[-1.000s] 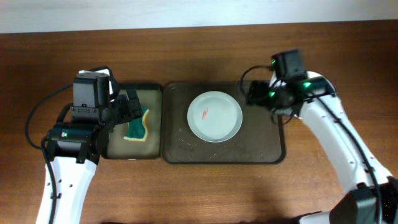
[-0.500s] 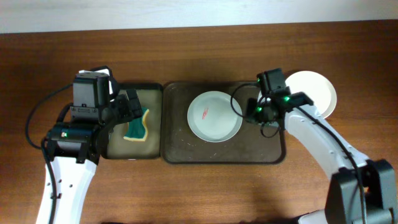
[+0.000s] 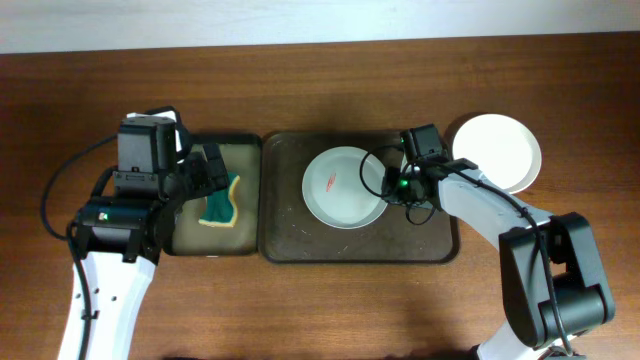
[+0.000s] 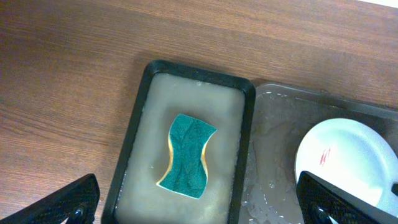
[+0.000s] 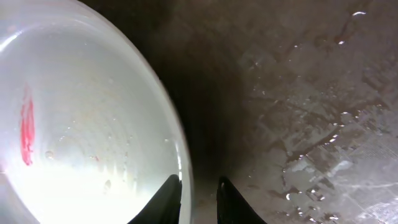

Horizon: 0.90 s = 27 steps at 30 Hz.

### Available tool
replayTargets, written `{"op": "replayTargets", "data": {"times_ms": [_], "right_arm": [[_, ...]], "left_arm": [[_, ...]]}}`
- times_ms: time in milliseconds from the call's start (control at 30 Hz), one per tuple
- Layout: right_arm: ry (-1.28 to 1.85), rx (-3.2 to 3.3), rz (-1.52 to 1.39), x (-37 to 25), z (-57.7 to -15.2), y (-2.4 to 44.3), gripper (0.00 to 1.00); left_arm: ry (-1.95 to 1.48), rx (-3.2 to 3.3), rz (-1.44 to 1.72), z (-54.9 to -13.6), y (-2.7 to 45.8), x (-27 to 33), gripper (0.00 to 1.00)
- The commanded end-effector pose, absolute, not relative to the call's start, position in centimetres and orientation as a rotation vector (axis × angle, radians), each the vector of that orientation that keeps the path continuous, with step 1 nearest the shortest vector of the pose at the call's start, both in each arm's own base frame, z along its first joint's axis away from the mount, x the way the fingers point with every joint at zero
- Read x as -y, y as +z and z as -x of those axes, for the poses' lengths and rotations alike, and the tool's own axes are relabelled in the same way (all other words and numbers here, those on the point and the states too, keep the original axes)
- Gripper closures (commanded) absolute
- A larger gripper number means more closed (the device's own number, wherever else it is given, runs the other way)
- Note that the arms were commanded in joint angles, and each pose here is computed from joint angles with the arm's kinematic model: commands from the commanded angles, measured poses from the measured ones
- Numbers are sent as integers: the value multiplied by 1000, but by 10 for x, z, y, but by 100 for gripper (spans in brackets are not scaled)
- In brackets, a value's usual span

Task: Clean dirty plates on tray and stack at the side
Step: 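Drag the plate toward the tray center and tilt it up, then lift the sponge from its tray with the left gripper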

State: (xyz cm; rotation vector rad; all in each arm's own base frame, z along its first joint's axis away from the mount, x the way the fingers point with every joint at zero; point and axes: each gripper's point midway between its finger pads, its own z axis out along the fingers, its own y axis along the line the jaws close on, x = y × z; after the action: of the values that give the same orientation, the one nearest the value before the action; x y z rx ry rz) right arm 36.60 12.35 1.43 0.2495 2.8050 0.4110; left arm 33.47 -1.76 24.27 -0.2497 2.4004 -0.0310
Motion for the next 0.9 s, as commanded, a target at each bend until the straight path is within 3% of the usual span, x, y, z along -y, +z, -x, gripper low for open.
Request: {"op": "replayTargets", "data": {"times_ms": [0, 67, 133, 200, 400, 467, 633, 700, 867], "right_arm": [[451, -2810, -217, -130, -364, 12, 78], [450, -2813, -220, -130, -363, 12, 79], [450, -2812, -220, -130, -363, 12, 92], [450, -2813, -219, -130, -363, 12, 96], [449, -2817, -220, -130, -362, 11, 96], [448, -2820, -221, -129, -362, 11, 87], [447, -2824, -222, -129, -361, 11, 86], [446, -2824, -223, -129, -361, 11, 85], [447, -2821, -222, -129, -361, 11, 86]], "left_arm": [[-40, -2381, 248, -334, 249, 18, 1], [-40, -2381, 248, -334, 250, 18, 1], [-40, -2381, 248, -334, 250, 18, 1], [-40, -2381, 248, -334, 250, 18, 1], [-40, -2381, 248, -334, 249, 18, 1], [-40, -2381, 248, -334, 250, 18, 1], [-129, -2405, 214, -332, 247, 31, 1], [-208, -2504, 186, -317, 229, 43, 1], [-21, -2699, 238, -306, 158, 23, 6]]}}
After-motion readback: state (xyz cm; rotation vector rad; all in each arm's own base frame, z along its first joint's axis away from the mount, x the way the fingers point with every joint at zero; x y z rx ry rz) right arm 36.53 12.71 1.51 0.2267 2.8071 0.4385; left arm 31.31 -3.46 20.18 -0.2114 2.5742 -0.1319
